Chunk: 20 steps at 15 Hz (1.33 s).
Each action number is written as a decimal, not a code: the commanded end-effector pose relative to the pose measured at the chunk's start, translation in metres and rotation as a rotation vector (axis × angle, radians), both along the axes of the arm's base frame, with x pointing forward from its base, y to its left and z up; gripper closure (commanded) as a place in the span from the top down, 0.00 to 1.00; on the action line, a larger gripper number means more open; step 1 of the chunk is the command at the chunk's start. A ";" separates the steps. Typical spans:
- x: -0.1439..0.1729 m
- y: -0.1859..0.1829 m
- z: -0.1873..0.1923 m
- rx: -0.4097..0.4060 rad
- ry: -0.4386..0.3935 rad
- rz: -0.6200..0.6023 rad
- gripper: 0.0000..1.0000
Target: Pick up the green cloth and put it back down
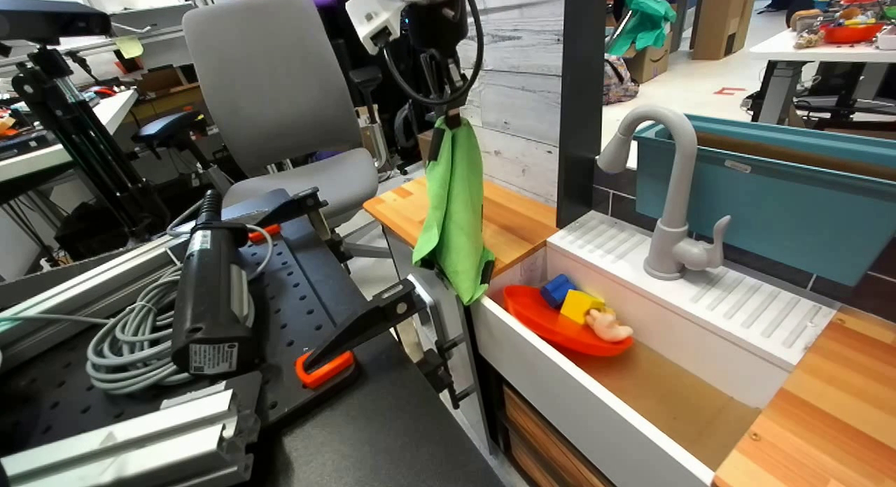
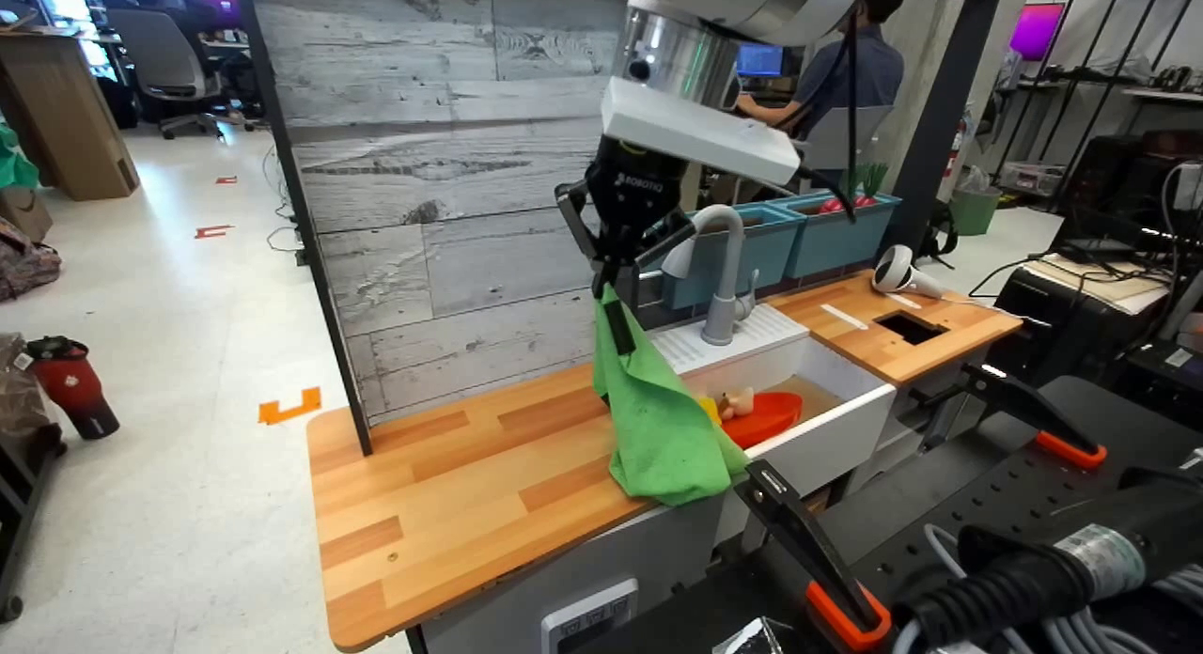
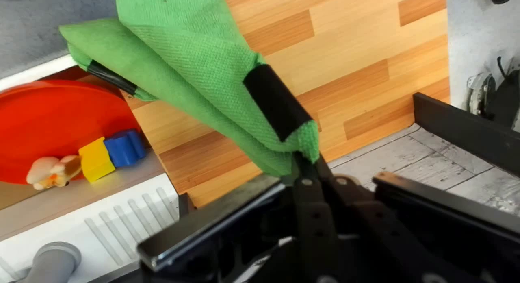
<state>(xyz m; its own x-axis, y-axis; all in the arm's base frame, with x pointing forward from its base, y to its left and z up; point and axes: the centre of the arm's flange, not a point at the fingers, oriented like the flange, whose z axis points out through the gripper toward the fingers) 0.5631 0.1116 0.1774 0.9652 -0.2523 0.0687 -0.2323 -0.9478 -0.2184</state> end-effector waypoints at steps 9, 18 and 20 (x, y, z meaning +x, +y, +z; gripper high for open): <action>0.063 0.080 -0.091 0.011 -0.108 0.090 0.00; 0.067 0.089 -0.128 0.008 -0.100 0.130 0.40; 0.061 0.091 -0.123 0.015 -0.103 0.140 0.55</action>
